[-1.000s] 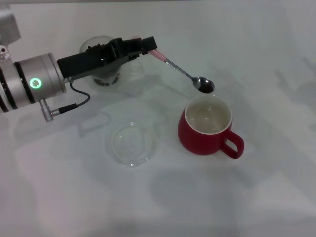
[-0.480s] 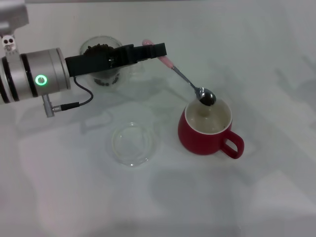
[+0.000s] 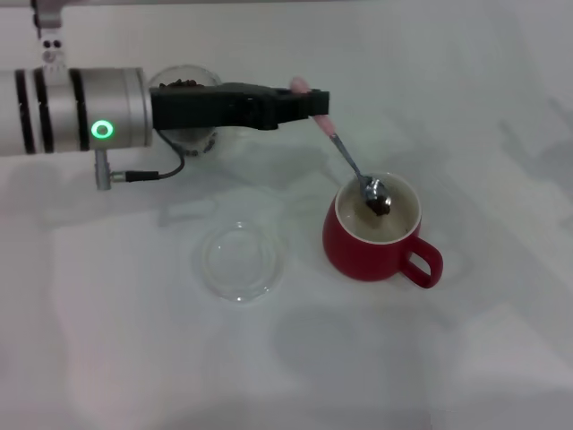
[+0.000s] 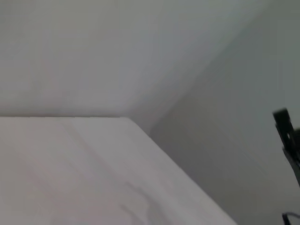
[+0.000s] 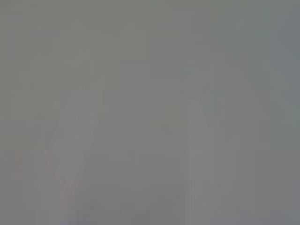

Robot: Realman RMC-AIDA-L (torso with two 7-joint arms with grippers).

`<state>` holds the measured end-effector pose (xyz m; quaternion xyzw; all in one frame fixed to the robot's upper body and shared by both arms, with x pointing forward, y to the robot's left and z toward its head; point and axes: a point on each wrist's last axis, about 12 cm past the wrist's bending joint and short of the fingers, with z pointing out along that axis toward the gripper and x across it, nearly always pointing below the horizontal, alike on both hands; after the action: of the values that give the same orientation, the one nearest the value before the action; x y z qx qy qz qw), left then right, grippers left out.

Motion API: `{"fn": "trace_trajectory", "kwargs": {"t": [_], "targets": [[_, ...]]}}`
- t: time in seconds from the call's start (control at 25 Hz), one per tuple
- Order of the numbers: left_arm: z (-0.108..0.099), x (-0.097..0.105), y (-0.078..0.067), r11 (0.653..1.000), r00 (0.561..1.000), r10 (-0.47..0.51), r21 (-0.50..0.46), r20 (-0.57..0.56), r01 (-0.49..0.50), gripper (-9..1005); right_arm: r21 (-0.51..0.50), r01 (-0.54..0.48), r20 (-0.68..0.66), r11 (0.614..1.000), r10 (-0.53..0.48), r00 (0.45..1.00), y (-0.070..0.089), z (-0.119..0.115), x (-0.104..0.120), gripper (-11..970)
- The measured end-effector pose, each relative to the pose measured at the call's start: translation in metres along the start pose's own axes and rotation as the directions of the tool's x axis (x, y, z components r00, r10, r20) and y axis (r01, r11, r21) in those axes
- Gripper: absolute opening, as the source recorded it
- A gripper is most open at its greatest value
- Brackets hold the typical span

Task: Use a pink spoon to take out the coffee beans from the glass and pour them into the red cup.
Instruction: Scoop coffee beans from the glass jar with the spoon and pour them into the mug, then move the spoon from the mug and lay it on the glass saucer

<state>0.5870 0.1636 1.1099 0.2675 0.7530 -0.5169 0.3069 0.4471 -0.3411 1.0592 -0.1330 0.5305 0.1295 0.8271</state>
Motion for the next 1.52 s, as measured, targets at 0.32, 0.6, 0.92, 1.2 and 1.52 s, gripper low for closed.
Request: {"fn": "trace_trajectory", "kwargs": {"t": [0.32,0.6,0.92,1.2,1.52], "targets": [[0.011,-0.014,-0.013,0.990,0.988,0.141,0.022,-0.058,-0.140,130,-0.001,0.000,-0.014,1.000,-0.001,1.000,-0.001,0.008,0.003,871],[0.008,-0.021,-0.017,0.987,0.986,0.159,0.023,-0.050,-0.158,135,0.002,0.003,-0.011,1.000,-0.003,1.000,-0.003,0.013,0.004,871],[-0.029,-0.022,-0.022,0.990,0.990,0.139,-0.033,0.022,-0.138,141,0.029,0.007,-0.003,1.000,-0.007,1.000,-0.007,0.013,0.003,871],[-0.075,0.001,-0.012,0.993,0.995,0.036,-0.116,0.097,-0.024,147,0.123,-0.027,0.018,0.992,0.025,1.000,-0.019,0.009,-0.001,871],[-0.114,0.046,0.001,0.975,0.986,-0.091,-0.189,0.143,0.117,153,0.213,-0.061,0.015,0.975,0.059,0.998,-0.032,0.007,0.000,871]]}}
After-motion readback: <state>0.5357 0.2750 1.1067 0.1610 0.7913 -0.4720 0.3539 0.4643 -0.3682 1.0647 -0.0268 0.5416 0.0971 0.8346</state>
